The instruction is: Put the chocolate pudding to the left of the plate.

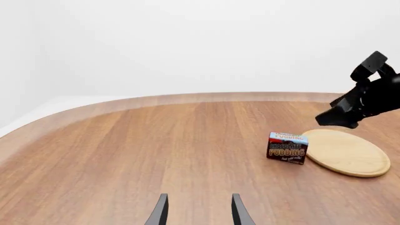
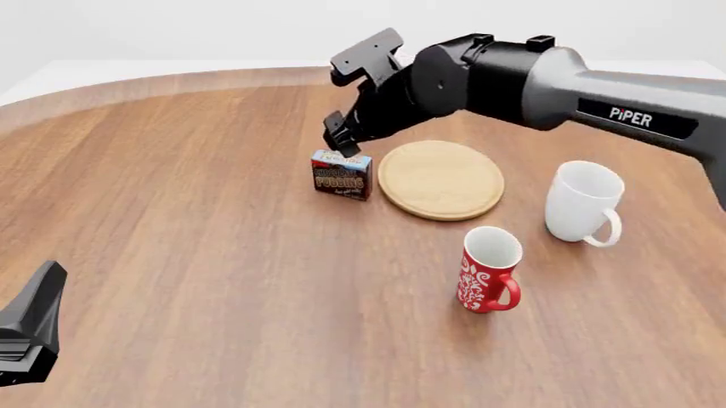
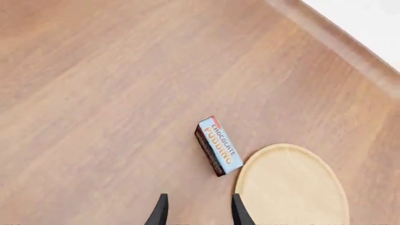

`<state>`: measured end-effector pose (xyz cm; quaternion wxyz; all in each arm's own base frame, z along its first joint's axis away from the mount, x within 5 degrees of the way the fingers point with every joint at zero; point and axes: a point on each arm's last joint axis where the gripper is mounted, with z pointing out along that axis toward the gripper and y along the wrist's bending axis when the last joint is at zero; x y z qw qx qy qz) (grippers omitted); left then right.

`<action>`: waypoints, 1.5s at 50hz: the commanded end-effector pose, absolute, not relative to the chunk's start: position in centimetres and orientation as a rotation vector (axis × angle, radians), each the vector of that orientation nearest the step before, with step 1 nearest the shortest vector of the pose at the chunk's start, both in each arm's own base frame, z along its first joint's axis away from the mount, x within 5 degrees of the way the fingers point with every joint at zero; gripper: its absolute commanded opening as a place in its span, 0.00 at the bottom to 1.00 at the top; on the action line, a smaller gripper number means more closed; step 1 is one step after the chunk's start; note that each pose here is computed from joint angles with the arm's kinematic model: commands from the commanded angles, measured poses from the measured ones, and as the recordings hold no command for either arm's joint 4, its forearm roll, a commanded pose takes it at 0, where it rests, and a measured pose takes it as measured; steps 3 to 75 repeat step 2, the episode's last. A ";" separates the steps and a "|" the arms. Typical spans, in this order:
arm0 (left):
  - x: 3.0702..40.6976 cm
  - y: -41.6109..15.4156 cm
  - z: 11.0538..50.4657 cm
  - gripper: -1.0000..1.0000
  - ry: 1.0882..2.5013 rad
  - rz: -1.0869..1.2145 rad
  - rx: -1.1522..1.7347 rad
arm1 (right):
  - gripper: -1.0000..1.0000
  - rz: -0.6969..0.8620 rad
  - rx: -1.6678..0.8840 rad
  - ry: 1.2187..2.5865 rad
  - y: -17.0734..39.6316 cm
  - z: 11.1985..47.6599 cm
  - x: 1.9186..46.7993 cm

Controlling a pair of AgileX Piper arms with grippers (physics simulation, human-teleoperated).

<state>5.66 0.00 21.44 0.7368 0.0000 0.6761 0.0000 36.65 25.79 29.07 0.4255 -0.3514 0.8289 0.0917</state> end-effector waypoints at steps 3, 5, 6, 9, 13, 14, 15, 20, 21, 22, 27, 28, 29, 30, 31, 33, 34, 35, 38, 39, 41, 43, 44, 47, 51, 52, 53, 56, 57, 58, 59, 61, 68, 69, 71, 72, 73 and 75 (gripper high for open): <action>5.7 0.0 21.4 1.00 1.485 0.000 0.000 | 1.00 0.264 -0.841 2.004 25.1 30.7 34.7; 5.7 0.0 21.4 1.00 1.485 0.000 0.000 | 1.00 0.264 -0.841 2.004 25.1 30.7 34.7; 5.7 0.0 21.4 1.00 1.485 0.000 0.000 | 1.00 0.264 -0.841 2.004 25.1 30.7 34.7; 5.7 0.0 21.4 1.00 1.485 0.000 0.000 | 1.00 0.264 -0.841 2.004 25.1 30.7 34.7; 5.7 0.0 21.4 1.00 1.485 0.000 0.000 | 1.00 0.264 -0.841 2.004 25.1 30.7 34.7; 5.7 0.0 21.4 1.00 1.485 0.000 0.000 | 1.00 0.264 -0.841 2.004 25.1 30.7 34.7; 5.7 0.0 21.4 1.00 1.485 0.000 0.000 | 1.00 0.264 -0.841 2.004 25.1 30.7 34.7; 5.7 0.0 21.4 1.00 1.485 0.000 0.000 | 1.00 0.264 -0.841 2.004 25.1 30.7 34.7; 5.7 0.0 21.4 1.00 1.485 0.000 0.000 | 1.00 0.264 -0.841 2.004 25.1 30.7 34.7; 5.7 0.0 21.4 1.00 1.485 0.000 0.000 | 1.00 0.264 -0.841 2.004 25.1 30.7 34.7; 5.7 0.0 21.4 1.00 1.485 0.000 0.000 | 1.00 0.264 -0.841 2.004 25.1 30.7 34.7; 5.7 0.0 21.4 1.00 1.485 0.000 0.000 | 1.00 0.264 -0.841 2.004 25.1 30.7 34.7; 5.7 0.0 21.4 1.00 1.485 0.000 0.000 | 1.00 0.264 -0.841 2.004 25.1 30.7 34.7; 5.7 0.0 21.4 1.00 1.485 0.000 0.000 | 1.00 0.264 -0.841 2.004 25.1 30.7 34.7; 5.7 0.0 21.4 1.00 1.485 0.000 0.000 | 1.00 0.264 -0.841 2.004 25.1 30.7 34.7; 5.7 0.0 21.4 1.00 1.485 0.000 0.000 | 1.00 0.264 -0.841 2.004 25.1 30.7 34.7; 5.7 0.0 21.4 1.00 1.485 0.000 0.000 | 1.00 0.264 -0.841 2.004 25.1 30.7 34.7; 5.7 0.0 21.4 1.00 1.485 0.000 0.000 | 1.00 0.264 -0.841 2.004 25.1 30.7 34.7; 5.7 0.0 21.4 1.00 1.485 0.000 0.000 | 1.00 0.264 -0.841 2.004 25.1 30.7 34.7; 5.7 0.0 21.4 1.00 1.485 0.000 0.000 | 1.00 0.264 -0.841 2.004 25.1 30.7 34.7; 5.7 0.0 21.4 1.00 1.485 0.000 0.000 | 1.00 0.264 -0.841 2.004 25.1 30.7 34.7; 5.7 0.0 21.4 1.00 1.485 0.000 0.000 | 1.00 0.264 -0.841 2.004 25.1 30.7 34.7; 5.7 0.0 21.4 1.00 1.485 0.000 0.000 | 1.00 0.264 -0.841 2.004 25.1 30.7 34.7; 5.7 0.0 21.4 1.00 1.485 0.000 0.000 | 1.00 0.264 -0.841 2.004 25.1 30.7 34.7; 5.7 0.0 21.4 1.00 1.485 0.000 0.000 | 1.00 0.264 -0.841 2.004 25.1 30.7 34.7; 5.7 0.0 21.4 1.00 1.485 0.000 0.000 | 1.00 0.264 -0.841 2.004 25.1 30.7 34.7; 5.7 0.0 21.4 1.00 1.485 0.000 0.000 | 1.00 0.264 -0.841 2.004 25.1 30.7 34.7; 5.7 0.0 21.4 1.00 1.485 0.000 0.000 | 1.00 0.264 -0.841 2.004 25.1 30.7 34.7; 5.7 0.0 21.4 1.00 1.485 0.000 0.000 | 1.00 0.264 -0.841 2.004 25.1 30.7 34.7; 5.7 0.0 21.4 1.00 1.485 0.000 0.000 | 1.00 0.264 -0.841 2.004 25.1 30.7 34.7; 5.7 0.0 21.4 1.00 1.485 0.000 0.000 | 1.00 0.264 -0.841 2.004 25.1 30.7 34.7; 5.7 0.0 21.4 1.00 1.485 0.000 0.000 | 1.00 0.264 -0.841 2.004 25.1 30.7 34.7; 5.7 0.0 21.4 1.00 1.485 0.000 0.000 | 1.00 0.264 -0.841 2.004 25.1 30.7 34.7; 5.7 0.0 21.4 1.00 1.485 0.000 0.000 | 1.00 0.264 -0.841 2.004 25.1 30.7 34.7; 5.7 0.0 21.4 1.00 1.485 0.000 0.000 | 1.00 0.264 -0.841 2.004 25.1 30.7 34.7; 5.7 0.0 21.4 1.00 1.485 0.000 0.000 | 1.00 0.264 -0.841 2.004 25.1 30.7 34.7; 5.7 0.0 21.4 1.00 1.485 0.000 0.000 | 1.00 0.264 -0.841 2.004 25.1 30.7 34.7; 5.7 0.0 21.4 1.00 1.485 0.000 0.000 | 1.00 0.264 -0.841 2.004 25.1 30.7 34.7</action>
